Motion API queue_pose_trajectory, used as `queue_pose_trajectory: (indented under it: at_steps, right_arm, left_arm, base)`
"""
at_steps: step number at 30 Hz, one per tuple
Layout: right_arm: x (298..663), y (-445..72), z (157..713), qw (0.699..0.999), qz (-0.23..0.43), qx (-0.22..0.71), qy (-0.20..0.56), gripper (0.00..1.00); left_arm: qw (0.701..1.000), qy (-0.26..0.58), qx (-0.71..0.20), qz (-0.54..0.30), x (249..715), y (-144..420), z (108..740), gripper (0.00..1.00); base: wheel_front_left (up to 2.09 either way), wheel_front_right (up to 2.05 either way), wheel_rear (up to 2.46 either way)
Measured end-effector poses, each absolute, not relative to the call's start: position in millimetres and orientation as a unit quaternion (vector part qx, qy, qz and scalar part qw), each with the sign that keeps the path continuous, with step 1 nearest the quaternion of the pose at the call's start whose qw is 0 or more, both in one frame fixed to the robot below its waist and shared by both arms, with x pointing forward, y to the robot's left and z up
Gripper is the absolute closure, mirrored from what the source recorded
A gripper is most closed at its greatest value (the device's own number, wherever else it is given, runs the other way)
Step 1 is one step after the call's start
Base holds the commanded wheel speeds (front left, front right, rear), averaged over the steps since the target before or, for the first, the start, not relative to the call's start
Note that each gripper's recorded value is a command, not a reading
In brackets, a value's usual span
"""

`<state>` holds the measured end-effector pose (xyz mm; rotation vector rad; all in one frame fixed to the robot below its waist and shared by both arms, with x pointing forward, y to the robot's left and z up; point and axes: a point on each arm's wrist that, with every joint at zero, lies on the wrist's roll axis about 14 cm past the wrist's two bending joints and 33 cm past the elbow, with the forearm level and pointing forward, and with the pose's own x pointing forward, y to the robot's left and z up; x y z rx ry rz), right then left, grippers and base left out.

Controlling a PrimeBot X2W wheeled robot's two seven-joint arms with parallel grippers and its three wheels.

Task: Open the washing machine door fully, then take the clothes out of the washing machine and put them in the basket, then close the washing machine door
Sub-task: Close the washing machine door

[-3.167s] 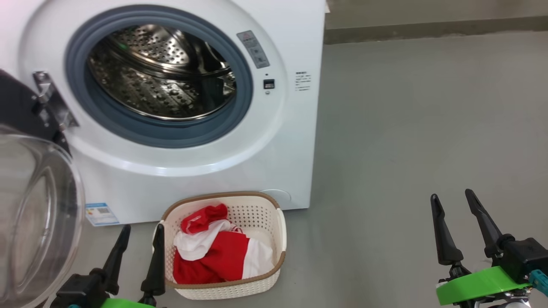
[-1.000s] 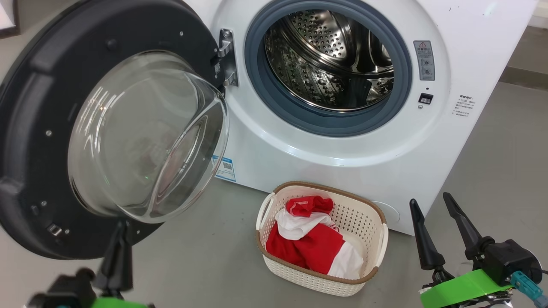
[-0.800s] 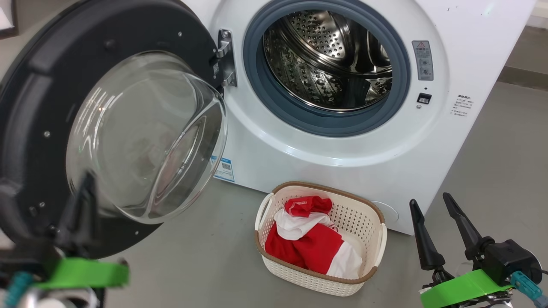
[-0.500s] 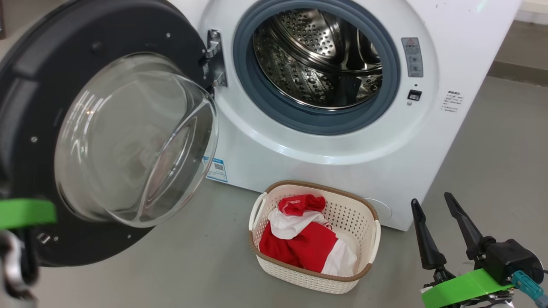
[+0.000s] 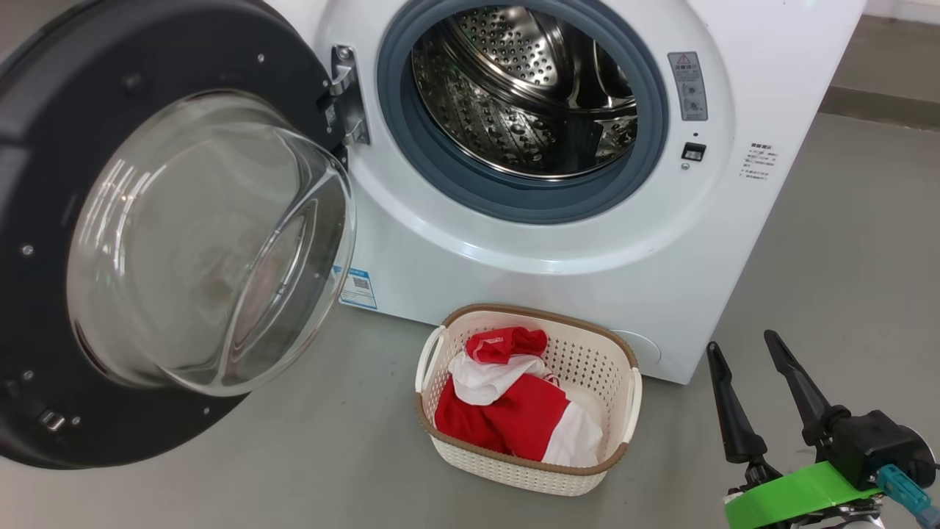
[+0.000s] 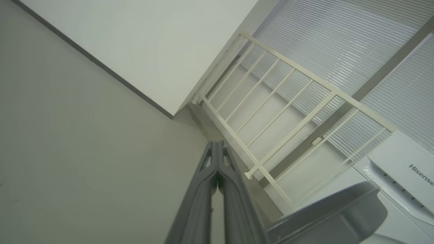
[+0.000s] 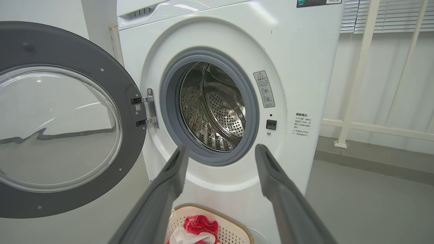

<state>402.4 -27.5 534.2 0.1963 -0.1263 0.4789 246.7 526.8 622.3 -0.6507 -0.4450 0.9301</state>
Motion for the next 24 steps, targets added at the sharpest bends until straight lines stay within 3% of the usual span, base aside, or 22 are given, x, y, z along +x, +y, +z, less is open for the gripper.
queue_pose_trajectory:
  at_steps: [2,7,15,24]
  right_arm:
    - [402.5,-28.3,533.0,0.965,0.236,0.095,-0.061,0.0]
    - [403.1,-31.6,531.0,0.966,0.231,0.095,-0.059,0.0]
    - [404.7,-34.1,527.8,0.968,0.227,0.095,-0.056,0.0]
    - [403.6,-32.3,529.8,0.967,0.23,0.096,-0.058,0.0]
  left_arm:
    - [0.796,-0.203,-0.398,0.41,258.5,526.2,611.2,1.0]
    - [0.774,-0.174,-0.491,0.36,278.8,520.6,601.8,1.0]
    - [0.777,-0.093,-0.546,0.3,296.9,500.2,578.9,1.0]
    - [0.768,-0.091,-0.584,0.246,302.7,489.2,585.1,1.0]
  base:
    - [0.0,0.0,0.0]
    - [0.0,0.0,0.0]
    - [0.0,0.0,0.0]
    - [0.0,0.0,0.0]
